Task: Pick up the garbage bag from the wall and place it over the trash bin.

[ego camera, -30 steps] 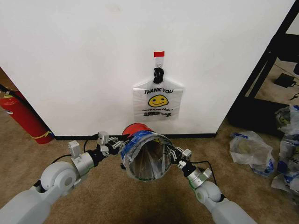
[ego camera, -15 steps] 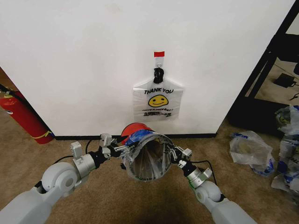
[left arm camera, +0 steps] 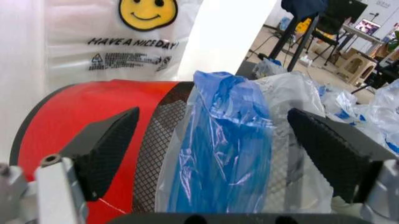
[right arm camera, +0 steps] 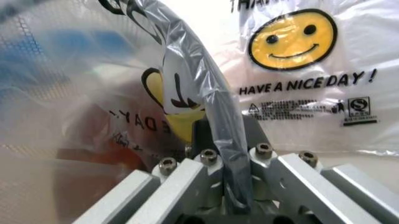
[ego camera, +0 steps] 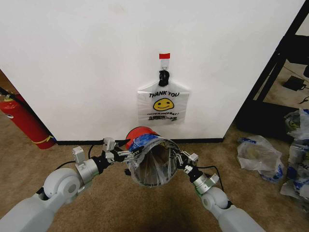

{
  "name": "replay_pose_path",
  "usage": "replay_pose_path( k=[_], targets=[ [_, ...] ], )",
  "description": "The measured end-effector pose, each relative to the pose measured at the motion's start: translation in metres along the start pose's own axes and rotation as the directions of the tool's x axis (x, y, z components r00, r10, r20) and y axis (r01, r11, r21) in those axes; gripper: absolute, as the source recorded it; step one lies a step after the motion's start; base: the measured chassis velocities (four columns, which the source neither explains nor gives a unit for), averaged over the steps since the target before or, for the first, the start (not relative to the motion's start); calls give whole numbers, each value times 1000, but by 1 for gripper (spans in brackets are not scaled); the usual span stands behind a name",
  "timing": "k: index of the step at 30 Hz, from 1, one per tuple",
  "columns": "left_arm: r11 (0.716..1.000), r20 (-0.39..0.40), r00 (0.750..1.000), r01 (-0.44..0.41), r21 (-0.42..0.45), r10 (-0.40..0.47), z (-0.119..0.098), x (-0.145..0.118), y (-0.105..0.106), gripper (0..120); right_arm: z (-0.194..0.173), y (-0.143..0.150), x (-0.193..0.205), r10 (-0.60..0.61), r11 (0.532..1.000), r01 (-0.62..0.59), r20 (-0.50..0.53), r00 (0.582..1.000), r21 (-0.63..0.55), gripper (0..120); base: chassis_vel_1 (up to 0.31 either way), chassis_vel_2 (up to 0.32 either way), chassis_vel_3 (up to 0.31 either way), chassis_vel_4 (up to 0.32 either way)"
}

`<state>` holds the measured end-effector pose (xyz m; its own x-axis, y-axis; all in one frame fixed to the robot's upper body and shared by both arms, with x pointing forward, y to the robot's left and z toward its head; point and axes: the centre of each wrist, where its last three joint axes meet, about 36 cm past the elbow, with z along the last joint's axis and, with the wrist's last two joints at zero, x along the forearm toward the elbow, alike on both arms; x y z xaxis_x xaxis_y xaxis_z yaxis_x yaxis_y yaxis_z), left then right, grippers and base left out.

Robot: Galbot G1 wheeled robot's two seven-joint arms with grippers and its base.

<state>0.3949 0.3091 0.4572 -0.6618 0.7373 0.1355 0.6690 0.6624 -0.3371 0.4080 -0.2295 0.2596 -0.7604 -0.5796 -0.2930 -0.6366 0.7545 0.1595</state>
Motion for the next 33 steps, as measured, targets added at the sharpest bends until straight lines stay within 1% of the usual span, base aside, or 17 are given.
replay_pose_path(
  k=[1, 2, 4, 5, 6, 12, 13, 15, 18, 21, 24, 26, 27, 33],
  targets=[
    [1000, 1, 1000, 0, 0, 0, 1, 0, 0, 88, 0, 0, 0, 0, 1000, 0, 0, 1000, 0, 0, 0, 0, 0, 0],
    [1000, 1, 1000, 0, 0, 0, 1, 0, 0, 87, 0, 1, 0, 0, 1000, 0, 1, 1000, 1, 0, 0, 0, 0, 0],
    [1000, 2, 1000, -1, 0, 1, 2, -1, 0, 79, 1, 2, 1, -2, 1000, 2, 2, 1000, 3, 0, 0, 0, 0, 0],
    [1000, 2, 1000, -1, 0, 1, 2, -1, 0, 79, 1, 2, 1, -2, 1000, 2, 2, 1000, 3, 0, 0, 0, 0, 0],
    [1000, 3, 1000, -1, 0, 1, 2, -1, -1, 75, 1, 2, 1, -3, 1000, 3, 2, 1000, 3, 0, 0, 0, 0, 0],
    [1000, 6, 1000, -7, -1, 7, 4, -1, 0, 49, 0, 1, 0, -4, 1000, 4, 6, 1000, 8, 0, 0, 0, 0, 0],
    [1000, 6, 1000, -7, -1, 7, 4, -1, 0, 49, 0, 1, 0, -4, 1000, 4, 6, 1000, 8, 0, 0, 0, 0, 0],
    [1000, 9, 1000, -6, -2, 6, 4, -1, 0, 43, 0, 1, 0, -5, 1000, 5, 6, 1000, 9, 0, 0, 0, 0, 0],
    [1000, 14, 1000, -5, -3, 5, 4, -1, 1, 27, 0, 2, 0, -6, 1000, 6, 7, 1000, 10, 0, 0, 0, 0, 0],
    [1000, 18, 1000, -4, -5, 4, 4, -1, 1, 20, 0, 2, 0, -7, 1000, 7, 6, 1000, 10, 0, 0, 0, 0, 0],
    [1000, 23, 1000, -2, -7, 2, 4, -1, 2, 6, 1, 3, 1, -11, 1000, 11, 5, 1000, 11, 0, 0, 0, 0, 0],
    [1000, 24, 1000, -2, -7, 2, 4, -1, 2, 5, 1, 3, 1, -12, 1000, 12, 5, 1000, 11, 0, 0, 0, 0, 0],
    [1000, 25, 1000, -2, -7, 2, 4, -1, 3, 0, 1, 3, 1, -13, 1000, 12, 5, 1000, 12, 0, 0, 0, 0, 0],
    [1000, 29, 1000, -7, -8, 7, 5, -2, 4, 0, 1, 3, 1, -13, 1000, 13, 5, 1000, 13, 0, 0, 0, 0, 0]
  ],
)
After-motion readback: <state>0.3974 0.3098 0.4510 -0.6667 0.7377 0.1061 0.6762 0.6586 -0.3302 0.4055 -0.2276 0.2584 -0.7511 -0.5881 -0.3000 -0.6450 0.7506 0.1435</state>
